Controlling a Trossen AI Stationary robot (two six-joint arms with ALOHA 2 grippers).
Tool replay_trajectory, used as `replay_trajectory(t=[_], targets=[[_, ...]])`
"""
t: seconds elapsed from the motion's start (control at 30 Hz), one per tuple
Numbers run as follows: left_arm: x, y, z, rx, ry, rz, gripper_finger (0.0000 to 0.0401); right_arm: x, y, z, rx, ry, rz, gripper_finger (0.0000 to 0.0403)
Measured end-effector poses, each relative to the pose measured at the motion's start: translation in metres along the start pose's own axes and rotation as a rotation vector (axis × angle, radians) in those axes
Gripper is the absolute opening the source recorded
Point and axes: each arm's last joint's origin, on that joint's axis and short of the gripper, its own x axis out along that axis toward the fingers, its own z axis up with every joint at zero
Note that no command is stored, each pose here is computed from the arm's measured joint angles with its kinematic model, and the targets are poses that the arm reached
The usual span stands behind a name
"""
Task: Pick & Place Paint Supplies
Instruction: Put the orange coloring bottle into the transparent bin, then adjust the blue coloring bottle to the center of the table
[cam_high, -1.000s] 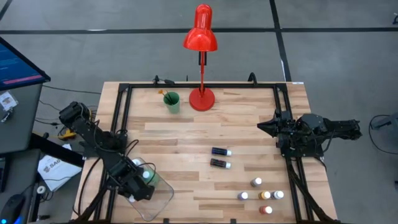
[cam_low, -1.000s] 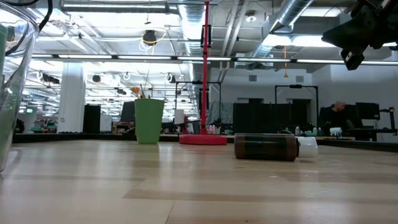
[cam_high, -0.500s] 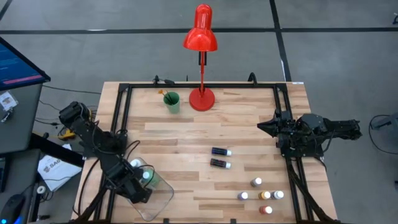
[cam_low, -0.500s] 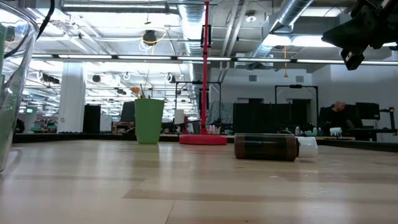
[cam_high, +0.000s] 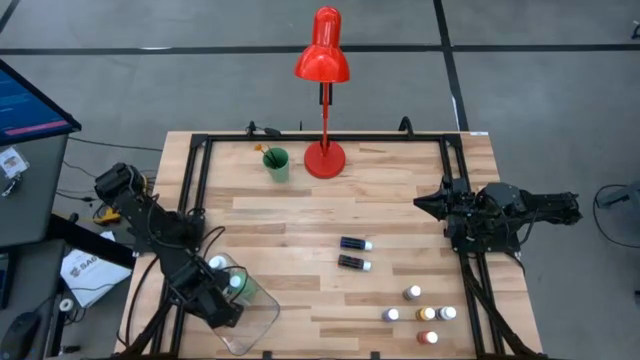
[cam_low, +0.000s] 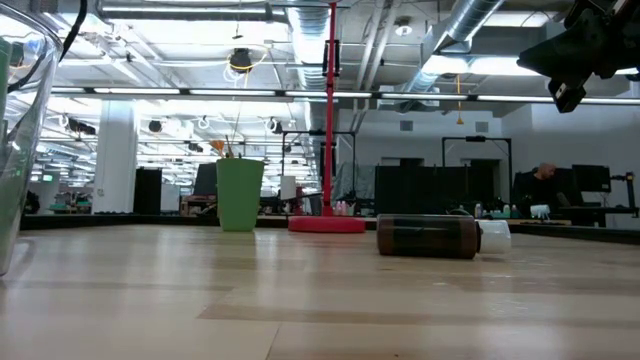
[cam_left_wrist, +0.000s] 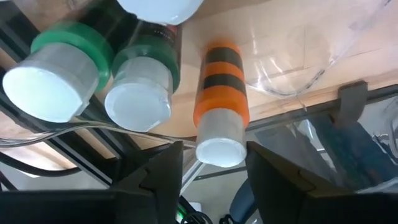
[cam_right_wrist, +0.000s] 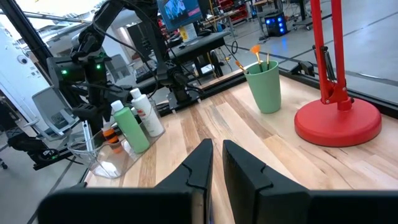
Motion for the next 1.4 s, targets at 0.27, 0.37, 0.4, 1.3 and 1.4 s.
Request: replay_trajectory(t=[0.27, 0.37, 0.4, 1.3, 1.4], targets=[[-0.025, 0.009, -0.003, 0.022, 0.043, -0.085, 0.0205, 0.0, 0.0, 0.0, 0.0, 0.0, 0.0, 0.0033], [-0.044, 0.014, -0.006, 0.047, 0.088, -0.168, 0.0211, 0.0, 0.0, 0.0, 0.0, 0.0, 0.0, 0.0033], [-0.052, 0.017, -0.007, 0.058, 0.095, -0.212, 0.0211, 0.0, 0.0, 0.0, 0.0, 0.0, 0.0, 0.0033], [-0.177, -0.038, 0.159, 0.364, -0.865, -0.949, 0.0204, 0.0, 0.0, 0.0, 0.0, 0.0, 0.0, 0.0033], [-0.162, -0.06, 0.191, 0.45, -0.794, -0.927, 0.0204, 0.0, 0.0, 0.0, 0.0, 0.0, 0.0, 0.0033]])
